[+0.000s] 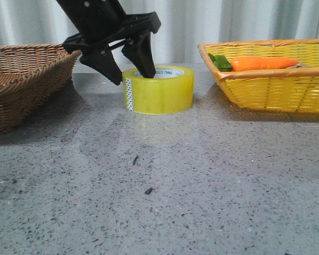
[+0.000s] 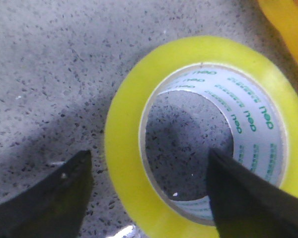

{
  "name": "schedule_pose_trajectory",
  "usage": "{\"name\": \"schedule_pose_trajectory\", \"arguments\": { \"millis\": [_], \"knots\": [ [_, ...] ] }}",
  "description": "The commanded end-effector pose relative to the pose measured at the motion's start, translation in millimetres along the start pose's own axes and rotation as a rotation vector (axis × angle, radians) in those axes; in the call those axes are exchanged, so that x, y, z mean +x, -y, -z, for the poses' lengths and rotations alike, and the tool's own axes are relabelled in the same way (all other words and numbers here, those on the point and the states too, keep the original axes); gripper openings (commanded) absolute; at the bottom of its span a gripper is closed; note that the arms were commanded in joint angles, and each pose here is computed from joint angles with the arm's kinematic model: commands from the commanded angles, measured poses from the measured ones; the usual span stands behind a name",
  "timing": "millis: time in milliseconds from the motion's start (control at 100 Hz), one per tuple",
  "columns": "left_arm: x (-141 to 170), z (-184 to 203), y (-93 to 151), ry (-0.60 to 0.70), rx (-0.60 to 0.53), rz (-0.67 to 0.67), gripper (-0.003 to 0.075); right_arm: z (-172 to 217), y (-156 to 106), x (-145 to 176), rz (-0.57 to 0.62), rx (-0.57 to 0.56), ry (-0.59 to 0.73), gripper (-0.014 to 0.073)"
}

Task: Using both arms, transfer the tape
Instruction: 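Lower the left gripper into the tape roll's hole and grasp its rim, then lift the tape roll with the left gripper and carry it over the brown basket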

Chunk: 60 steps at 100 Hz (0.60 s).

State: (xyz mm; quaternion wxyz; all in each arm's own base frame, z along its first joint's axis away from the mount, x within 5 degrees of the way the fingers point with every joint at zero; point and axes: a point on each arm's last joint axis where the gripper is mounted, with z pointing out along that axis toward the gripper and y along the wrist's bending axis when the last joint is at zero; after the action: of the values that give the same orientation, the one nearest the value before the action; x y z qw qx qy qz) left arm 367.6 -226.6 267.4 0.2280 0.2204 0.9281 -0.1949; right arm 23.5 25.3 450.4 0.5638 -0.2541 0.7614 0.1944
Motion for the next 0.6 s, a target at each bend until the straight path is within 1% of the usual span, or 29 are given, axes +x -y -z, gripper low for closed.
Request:
{"name": "schedule_pose_trajectory", "arguments": {
  "millis": [0, 10, 30, 40, 50, 80, 100, 110, 120, 140, 240, 320, 390, 460, 590],
  "knots": [
    [-15.1, 28.0, 10.7, 0.118, 0.026, 0.003, 0.0312, 2.8, 0.8, -12.2, -0.001, 0.011, 0.097, -0.0057],
    [-15.1, 28.0, 10.7, 0.118, 0.026, 0.003, 0.0284, 2.8, 0.8, -12.2, -0.001, 0.011, 0.097, -0.0057],
    [-15.1, 28.0, 10.7, 0.118, 0.026, 0.003, 0.0256, 2.8, 0.8, -12.2, -0.001, 0.011, 0.097, -0.0057],
    [-15.1, 28.0, 10.7, 0.118, 0.026, 0.003, 0.0209, 2.8, 0.8, -12.2, -0.001, 0.011, 0.097, -0.0057],
    [-15.1, 28.0, 10.7, 0.118, 0.026, 0.003, 0.0209, 2.8, 0.8, -12.2, -0.001, 0.011, 0.097, -0.0057],
    [-15.1, 28.0, 10.7, 0.118, 0.026, 0.003, 0.0127, 2.8, 0.8, -12.2, -0.001, 0.011, 0.097, -0.0057],
    [-15.1, 28.0, 10.7, 0.118, 0.026, 0.003, 0.0093, 2.8, 0.8, -12.2, -0.001, 0.011, 0.097, -0.0057],
    [-15.1, 28.0, 10.7, 0.118, 0.026, 0.003, 0.0042, 2.8, 0.8, -12.2, -0.001, 0.011, 0.097, -0.0057],
    [-15.1, 28.0, 10.7, 0.118, 0.026, 0.003, 0.0042, 2.8, 0.8, -12.2, -0.001, 0.011, 0.097, -0.0057],
    [-15.1, 28.0, 10.7, 0.118, 0.026, 0.003, -0.0022, 2.8, 0.8, -12.2, -0.001, 0.011, 0.097, -0.0057],
    [-20.6, 36.3, 13.6, 0.141, 0.031, -0.009, -0.002, 2.8, 0.8, -12.2, -0.001, 0.011, 0.097, -0.0057],
    [-31.2, 57.2, 20.3, 0.198, 0.039, -0.047, -0.002, 2.8, 0.8, -12.2, -0.001, 0.011, 0.097, -0.0057],
    [-43.4, 85.2, 28.6, 0.279, 0.045, -0.083, -0.002, 2.8, 0.8, -12.2, -0.001, 0.011, 0.097, -0.0057],
    [-55.9, 121.8, 34.9, 0.38, 0.05, -0.104, -0.002, 2.8, 0.8, -12.2, -0.001, 0.011, 0.097, -0.0057],
    [-66.5, 171.9, 32.3, 0.498, 0.027, -0.12, -0.002, 3.0, 0.9, -13.3, -0.001, 0.012, 0.108, -0.0057]
  ]
}}
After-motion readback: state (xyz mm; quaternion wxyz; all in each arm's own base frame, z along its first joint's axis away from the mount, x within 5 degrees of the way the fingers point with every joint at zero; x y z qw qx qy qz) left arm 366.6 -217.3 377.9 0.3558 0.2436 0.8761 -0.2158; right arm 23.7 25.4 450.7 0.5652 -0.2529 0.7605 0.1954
